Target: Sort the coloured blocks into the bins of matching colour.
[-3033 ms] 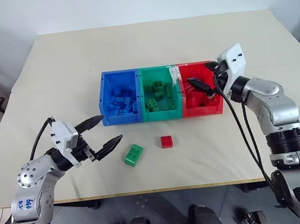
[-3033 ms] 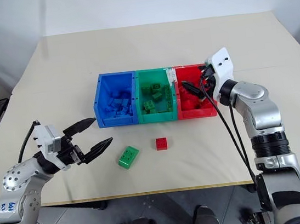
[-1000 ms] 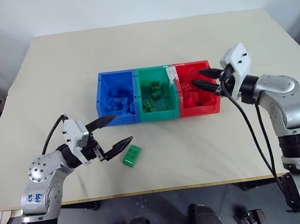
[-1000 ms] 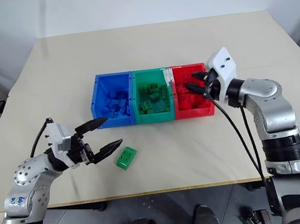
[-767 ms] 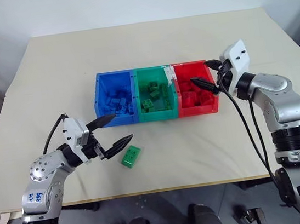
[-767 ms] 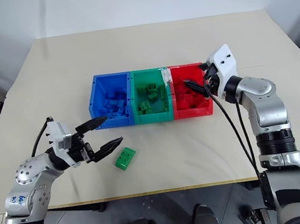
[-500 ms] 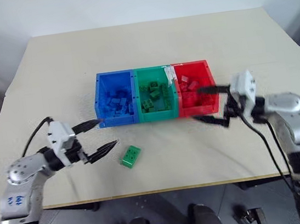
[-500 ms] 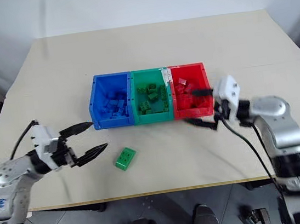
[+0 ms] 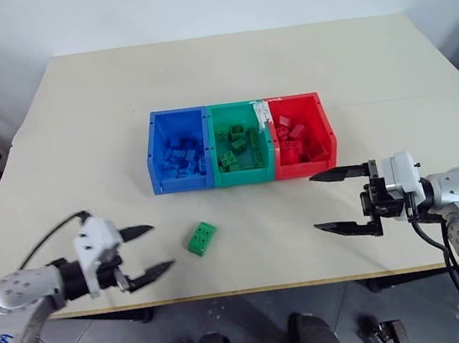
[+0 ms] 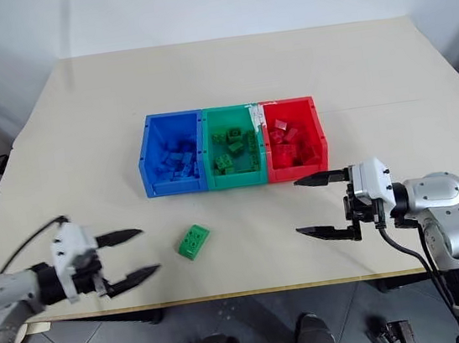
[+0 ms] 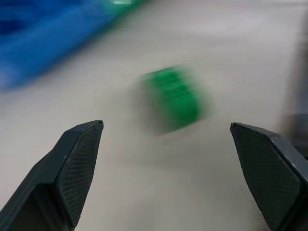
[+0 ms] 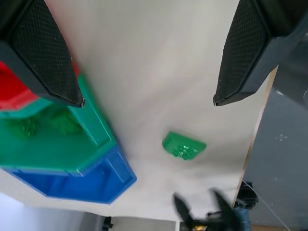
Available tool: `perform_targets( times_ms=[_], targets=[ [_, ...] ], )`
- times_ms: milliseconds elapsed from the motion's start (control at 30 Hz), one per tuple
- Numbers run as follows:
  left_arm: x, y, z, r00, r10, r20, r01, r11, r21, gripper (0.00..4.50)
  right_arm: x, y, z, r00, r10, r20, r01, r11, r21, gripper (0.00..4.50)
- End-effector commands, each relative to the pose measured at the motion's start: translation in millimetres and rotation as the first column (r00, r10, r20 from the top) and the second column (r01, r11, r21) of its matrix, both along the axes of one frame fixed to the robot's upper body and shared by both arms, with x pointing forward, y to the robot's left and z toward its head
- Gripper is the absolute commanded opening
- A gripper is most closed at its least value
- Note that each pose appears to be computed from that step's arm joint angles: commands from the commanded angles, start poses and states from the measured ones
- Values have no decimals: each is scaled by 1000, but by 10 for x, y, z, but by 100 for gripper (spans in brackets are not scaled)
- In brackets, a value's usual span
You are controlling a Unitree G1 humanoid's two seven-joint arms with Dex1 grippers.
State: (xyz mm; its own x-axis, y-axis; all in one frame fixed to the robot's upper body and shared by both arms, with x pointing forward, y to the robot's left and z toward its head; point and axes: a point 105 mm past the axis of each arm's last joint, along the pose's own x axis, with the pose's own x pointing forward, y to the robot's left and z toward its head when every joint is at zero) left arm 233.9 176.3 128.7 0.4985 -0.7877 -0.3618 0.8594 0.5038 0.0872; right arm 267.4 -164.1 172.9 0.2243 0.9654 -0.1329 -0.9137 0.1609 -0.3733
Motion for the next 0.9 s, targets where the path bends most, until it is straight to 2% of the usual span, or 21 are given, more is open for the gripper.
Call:
perform_targets(
  times_ms=[33, 100, 200, 333, 567, 667, 733, 867, 900],
  targets=[
    [97, -259, -90, 997, 64, -31, -63, 997, 43, 450, -46, 102, 57, 999, 31, 45, -32, 999, 6, 449],
    [208, -332, -175, 992, 122, -17, -120, 987, 105, 450, -56, 135, 42, 998, 39, 49, -40, 999, 3, 449],
    [354, -479, -202, 981, 194, -3, -193, 977, 96, 450, -84, 190, 0, 998, 47, 47, -47, 999, -3, 449],
    [356, -531, -257, 984, 177, 1, -175, 974, 146, 450, -130, 225, -46, 998, 43, 39, -43, 999, -6, 449],
    [404, -365, -229, 987, 162, -8, -159, 973, 168, 237, -176, 150, -105, 1000, -9, 29, 9, 1000, -14, 450],
    [469, -427, -100, 993, 117, 22, -119, 985, 123, 147, -156, 46, -92, 996, -76, 40, 77, 997, -4, 450],
    [549, -519, 48, 994, 101, 49, -103, 994, 43, 147, -148, -17, -75, 991, -126, 41, 126, 992, 17, 450],
    [770, -759, 436, 981, 57, 186, -38, 994, -104, 147, -117, -121, 24, 965, -260, 27, 255, 958, 130, 450],
    [912, -860, 602, 972, 70, 225, -35, 987, -159, 147, -122, -169, 57, 950, -311, 23, 303, 938, 168, 450]
  ],
)
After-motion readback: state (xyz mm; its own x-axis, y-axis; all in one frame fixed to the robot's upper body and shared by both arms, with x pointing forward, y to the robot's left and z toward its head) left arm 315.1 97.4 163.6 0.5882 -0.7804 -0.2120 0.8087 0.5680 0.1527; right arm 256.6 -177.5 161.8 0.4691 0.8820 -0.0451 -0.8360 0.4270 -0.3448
